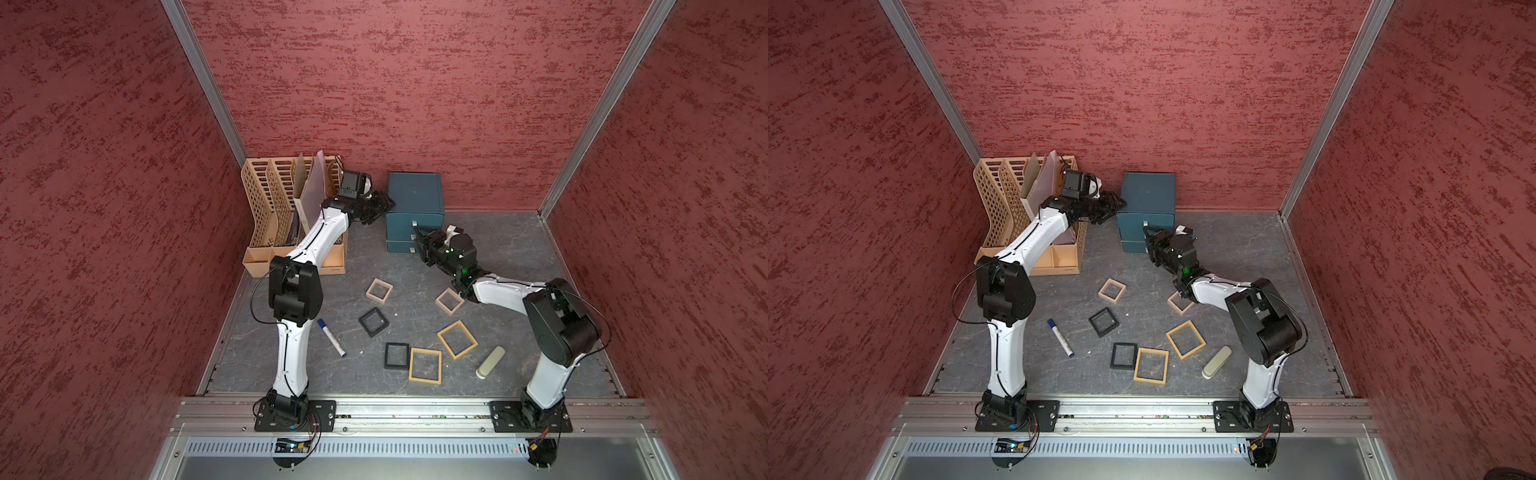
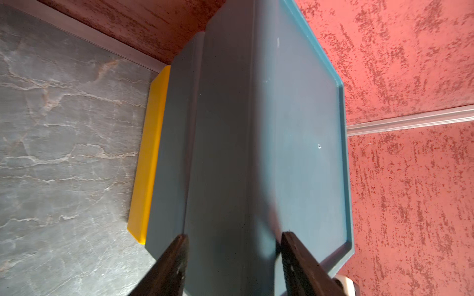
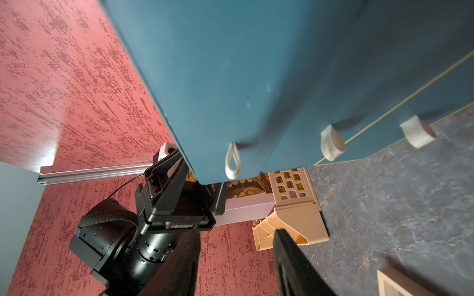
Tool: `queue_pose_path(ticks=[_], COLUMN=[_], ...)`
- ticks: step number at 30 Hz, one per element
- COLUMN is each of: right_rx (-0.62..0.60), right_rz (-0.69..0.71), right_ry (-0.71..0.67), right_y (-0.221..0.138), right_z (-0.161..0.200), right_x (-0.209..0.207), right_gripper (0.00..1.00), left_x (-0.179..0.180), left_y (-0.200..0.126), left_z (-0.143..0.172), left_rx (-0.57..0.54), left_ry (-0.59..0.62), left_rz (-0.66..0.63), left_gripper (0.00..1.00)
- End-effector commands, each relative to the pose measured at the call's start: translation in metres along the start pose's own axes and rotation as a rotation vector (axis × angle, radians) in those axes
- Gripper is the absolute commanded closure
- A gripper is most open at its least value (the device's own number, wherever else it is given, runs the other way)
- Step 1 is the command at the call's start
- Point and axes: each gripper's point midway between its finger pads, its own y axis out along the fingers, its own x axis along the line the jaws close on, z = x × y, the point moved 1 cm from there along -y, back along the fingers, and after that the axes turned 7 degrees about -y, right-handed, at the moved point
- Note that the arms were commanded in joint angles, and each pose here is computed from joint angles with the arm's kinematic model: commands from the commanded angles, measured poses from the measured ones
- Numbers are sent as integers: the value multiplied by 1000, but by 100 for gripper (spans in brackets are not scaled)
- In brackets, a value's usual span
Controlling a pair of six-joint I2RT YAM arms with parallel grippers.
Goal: Place the brooch boxes into the drawer by color
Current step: Open the drawer in the storage box.
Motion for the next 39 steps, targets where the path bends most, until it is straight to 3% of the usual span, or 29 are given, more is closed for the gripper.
queue_pose_path(ticks=[1,12,23,39], right_rx=[-41,-65,-74,-77], right_rz=[-86,-119,-82,-59], right_ry=[1,16,33,52], right_y=[3,12,17,34], right_z=[-13,-25,-34,-39], right_x=[24,29,18,4], right_gripper=[50,53,63,68], left_x=[0,-3,-2,-2], left_y=[13,12,13,14], left_z=[10,17,25,25], left_rx=[28,20,27,27], left_ry=[-25,-64,-66,-61], left_rz=[27,60,47,39], left_gripper=[42,56,57,57])
